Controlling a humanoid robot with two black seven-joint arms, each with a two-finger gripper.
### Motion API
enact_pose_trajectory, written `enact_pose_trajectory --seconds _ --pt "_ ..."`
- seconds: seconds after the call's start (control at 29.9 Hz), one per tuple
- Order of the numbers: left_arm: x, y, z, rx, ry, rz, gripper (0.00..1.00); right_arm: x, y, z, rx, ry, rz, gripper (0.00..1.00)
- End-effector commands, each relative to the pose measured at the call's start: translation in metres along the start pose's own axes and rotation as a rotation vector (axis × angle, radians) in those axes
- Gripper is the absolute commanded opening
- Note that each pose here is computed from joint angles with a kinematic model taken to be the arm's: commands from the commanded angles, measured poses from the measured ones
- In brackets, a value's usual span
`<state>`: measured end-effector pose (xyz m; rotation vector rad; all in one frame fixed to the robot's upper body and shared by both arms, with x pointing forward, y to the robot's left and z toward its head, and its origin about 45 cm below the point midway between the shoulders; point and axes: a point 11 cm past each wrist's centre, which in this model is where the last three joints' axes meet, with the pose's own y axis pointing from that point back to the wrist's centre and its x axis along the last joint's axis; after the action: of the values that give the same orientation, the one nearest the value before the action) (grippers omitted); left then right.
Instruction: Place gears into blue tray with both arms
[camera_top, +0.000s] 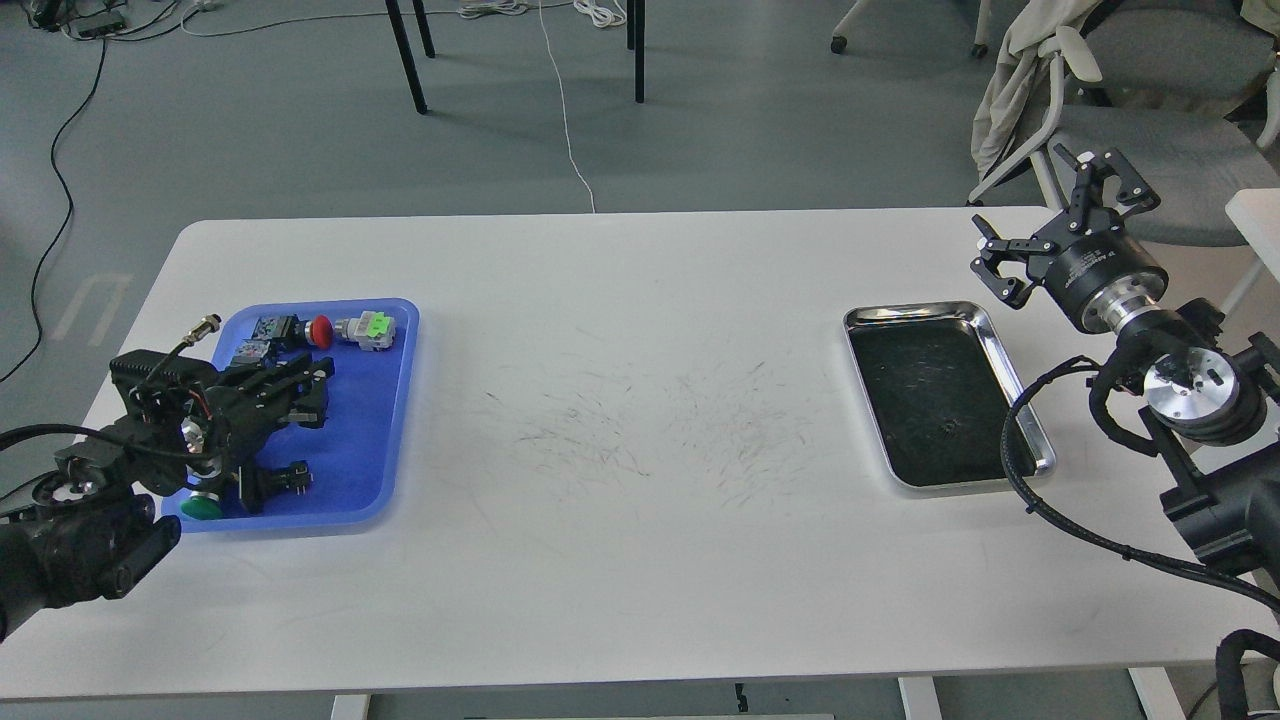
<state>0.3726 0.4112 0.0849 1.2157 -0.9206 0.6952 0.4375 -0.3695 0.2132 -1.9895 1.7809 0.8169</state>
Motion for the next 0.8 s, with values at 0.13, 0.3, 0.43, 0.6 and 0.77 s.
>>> enact_pose_trajectory --seconds 0.13,0.3,0.43,0.6,0.77 --pt "0.010 -0.003 0.000 0.016 0.060 0.045 0.88 0.000 0.000 0.000 0.000 0.000 0.001 0.96" --pt "0.033 -0.010 0.003 0.019 0.132 0.117 0.96 -0.001 0.000 0.000 0.000 0.000 -0.001 0.96" --pt "0.083 -0.021 0.006 0.013 0.185 0.236 0.97 -0.012 0.000 -0.005 0.007 0.014 -0.044 0.96" --pt "0.171 -0.030 0.022 -0.037 0.363 0.453 0.97 -0.019 -0.002 -0.008 0.000 0.039 -0.057 0.96" --pt "0.266 -0.025 0.030 -0.104 0.744 0.669 0.97 -0.017 0.000 -0.029 0.015 0.088 -0.054 0.96"
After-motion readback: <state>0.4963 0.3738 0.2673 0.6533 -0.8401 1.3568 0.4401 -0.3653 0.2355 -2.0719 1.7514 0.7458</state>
